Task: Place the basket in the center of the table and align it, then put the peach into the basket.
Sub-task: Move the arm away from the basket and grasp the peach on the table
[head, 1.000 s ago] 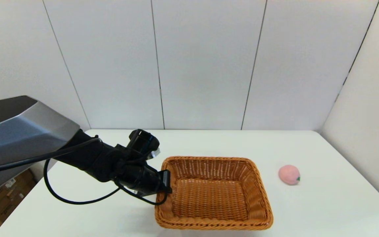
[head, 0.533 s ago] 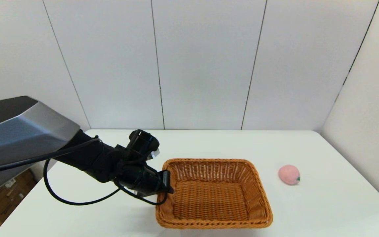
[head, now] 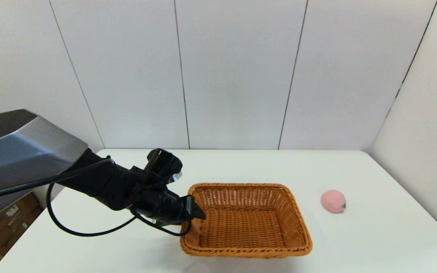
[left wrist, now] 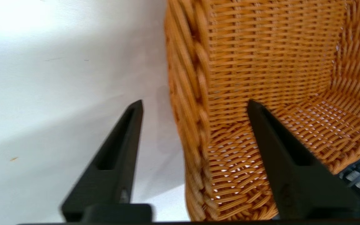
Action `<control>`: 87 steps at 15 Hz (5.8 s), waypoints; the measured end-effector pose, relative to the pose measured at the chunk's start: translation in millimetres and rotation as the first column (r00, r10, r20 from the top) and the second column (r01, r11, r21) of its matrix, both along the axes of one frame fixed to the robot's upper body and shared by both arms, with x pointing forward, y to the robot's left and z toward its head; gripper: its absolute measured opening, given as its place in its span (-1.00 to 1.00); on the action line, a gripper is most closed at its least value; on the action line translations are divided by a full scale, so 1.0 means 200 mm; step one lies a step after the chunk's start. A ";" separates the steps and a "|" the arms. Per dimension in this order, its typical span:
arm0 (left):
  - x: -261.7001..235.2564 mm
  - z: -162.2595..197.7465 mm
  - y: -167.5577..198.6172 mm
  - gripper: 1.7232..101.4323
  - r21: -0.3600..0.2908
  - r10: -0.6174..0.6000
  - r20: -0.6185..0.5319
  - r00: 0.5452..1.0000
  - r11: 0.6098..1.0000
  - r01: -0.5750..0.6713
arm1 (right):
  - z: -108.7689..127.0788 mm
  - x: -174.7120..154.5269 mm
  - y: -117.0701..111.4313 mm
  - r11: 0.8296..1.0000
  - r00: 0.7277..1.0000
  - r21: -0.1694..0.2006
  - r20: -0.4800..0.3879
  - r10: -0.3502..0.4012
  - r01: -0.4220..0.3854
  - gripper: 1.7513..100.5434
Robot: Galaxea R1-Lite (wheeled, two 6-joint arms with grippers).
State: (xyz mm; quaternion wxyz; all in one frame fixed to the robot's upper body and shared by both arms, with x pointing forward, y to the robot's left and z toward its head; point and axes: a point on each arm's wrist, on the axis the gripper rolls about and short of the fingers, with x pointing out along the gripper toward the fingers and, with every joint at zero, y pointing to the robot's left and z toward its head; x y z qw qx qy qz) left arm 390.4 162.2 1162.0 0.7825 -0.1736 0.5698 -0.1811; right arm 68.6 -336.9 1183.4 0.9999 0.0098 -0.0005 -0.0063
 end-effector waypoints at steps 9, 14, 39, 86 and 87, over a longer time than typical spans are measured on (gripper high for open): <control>-0.31 0.63 0.26 0.75 -0.154 0.085 0.315 0.945 0.987 -0.037 | 0.00 0.00 0.00 1.000 1.000 0.000 0.000 0.000 0.000 0.93; -0.88 1.07 0.58 0.83 -0.297 0.195 0.625 0.756 0.955 0.000 | 0.00 0.00 0.00 1.000 1.000 0.000 0.000 0.000 0.000 0.93; -1.61 0.10 0.86 0.92 0.023 0.136 0.950 0.279 0.865 -0.501 | 0.00 0.00 0.00 1.000 1.000 -0.023 -0.018 0.003 -0.003 0.93; -1.61 0.10 0.86 0.93 -0.010 0.173 0.945 0.278 0.865 -0.501 | -0.39 1.65 0.00 0.998 0.757 -0.059 -0.652 -0.040 0.003 0.93; -1.61 0.10 0.86 0.93 -0.011 0.173 0.945 0.278 0.865 -0.501 | -0.39 1.65 0.00 0.998 0.756 -0.058 -0.653 -0.041 0.004 0.93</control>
